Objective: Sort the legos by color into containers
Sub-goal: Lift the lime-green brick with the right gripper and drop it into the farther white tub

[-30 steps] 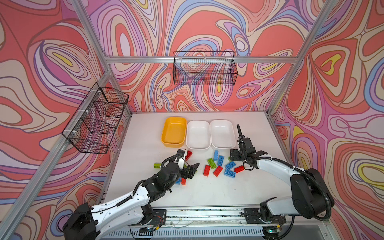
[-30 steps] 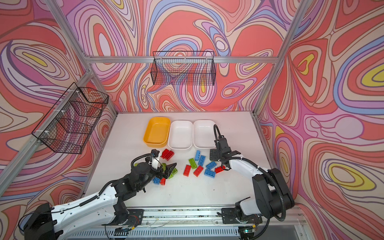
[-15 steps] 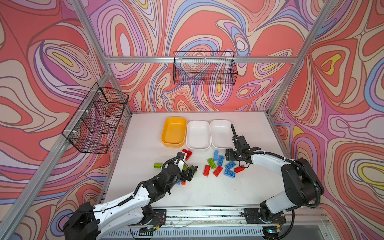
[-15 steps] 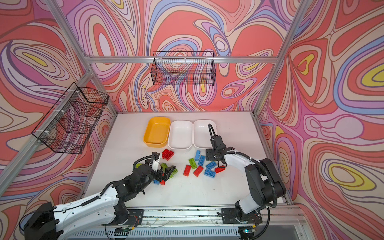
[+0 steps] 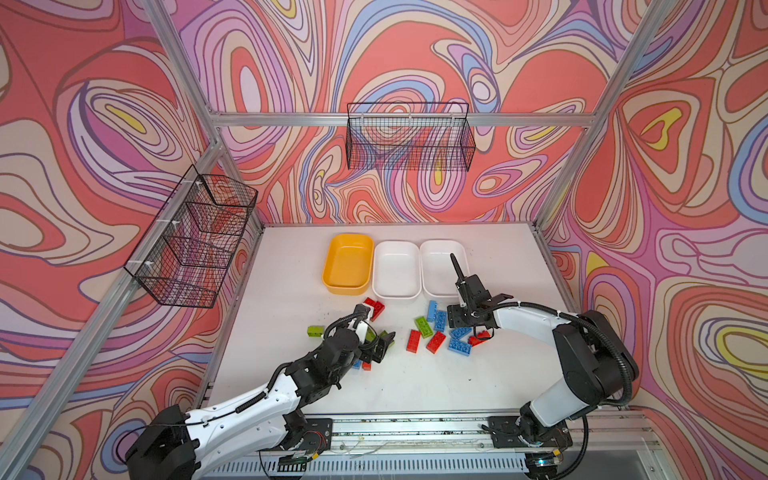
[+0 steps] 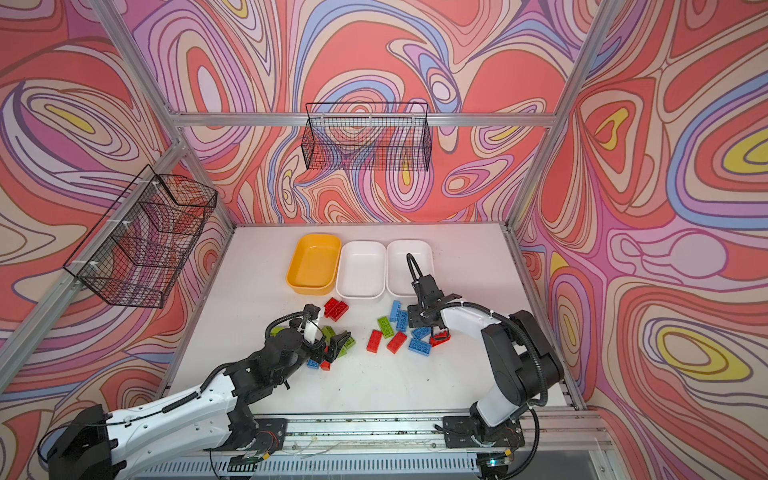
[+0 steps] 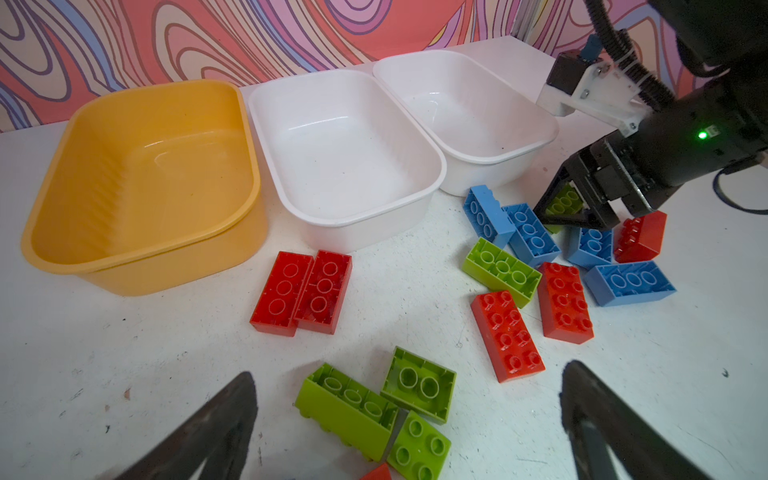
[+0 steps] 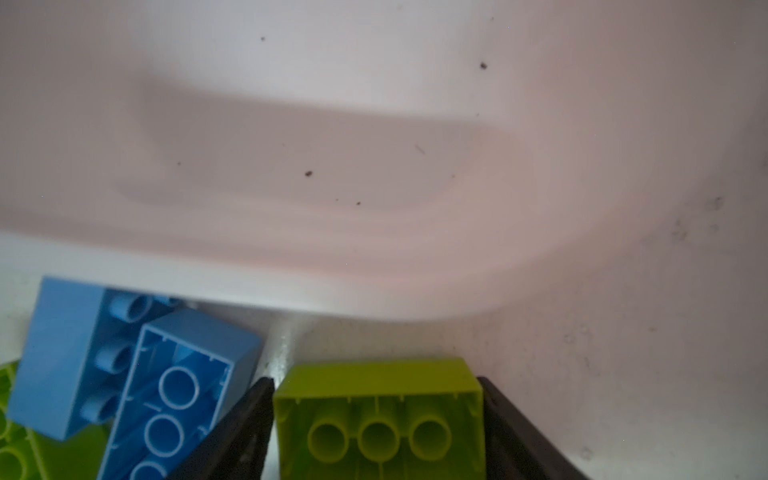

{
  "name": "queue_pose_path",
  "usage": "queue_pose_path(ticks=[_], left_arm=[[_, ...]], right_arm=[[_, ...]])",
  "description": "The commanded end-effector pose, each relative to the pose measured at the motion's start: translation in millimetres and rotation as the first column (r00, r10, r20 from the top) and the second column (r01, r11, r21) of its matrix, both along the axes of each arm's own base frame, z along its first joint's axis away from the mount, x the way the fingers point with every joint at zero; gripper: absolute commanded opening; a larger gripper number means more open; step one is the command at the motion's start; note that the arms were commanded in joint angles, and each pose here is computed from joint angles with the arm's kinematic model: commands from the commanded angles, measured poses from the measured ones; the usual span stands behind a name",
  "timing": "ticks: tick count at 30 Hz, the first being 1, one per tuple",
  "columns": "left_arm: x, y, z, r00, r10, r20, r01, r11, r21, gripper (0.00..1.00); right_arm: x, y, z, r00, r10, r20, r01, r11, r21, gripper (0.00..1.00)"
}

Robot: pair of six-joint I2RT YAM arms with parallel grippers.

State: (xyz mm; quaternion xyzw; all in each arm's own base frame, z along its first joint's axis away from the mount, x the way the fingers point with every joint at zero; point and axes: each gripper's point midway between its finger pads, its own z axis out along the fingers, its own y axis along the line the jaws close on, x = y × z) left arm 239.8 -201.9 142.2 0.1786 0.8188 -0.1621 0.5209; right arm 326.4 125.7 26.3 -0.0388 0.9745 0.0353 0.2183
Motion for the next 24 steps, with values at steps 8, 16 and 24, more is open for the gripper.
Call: queue_pose_path(ticks=[8, 16, 24], left_arm=[[-2.1, 5.3, 3.5, 1.0, 0.016, -0.003, -0.016, 1.0, 0.009, 1.0], [-3.0, 10.0, 12.8, 1.0, 0.03, 0.005, -0.03, 1.0, -0.002, 1.0], [-3.0, 11.9, 25.1, 0.999, 0.04, 0.026, -0.039, 0.999, -0.028, 1.0]], right_arm=[[-1.5, -6.6, 7.8, 0.999, -0.032, 0.005, 0.032, 0.999, -0.03, 0.53], [6.4, -4.6, 75.5, 0.992, -0.042, 0.12, 0.04, 0.999, 0.02, 0.51], [52.8, 9.0, 130.1, 0.963, -0.053, 0.265, 0.041, 0.998, 0.05, 0.51]])
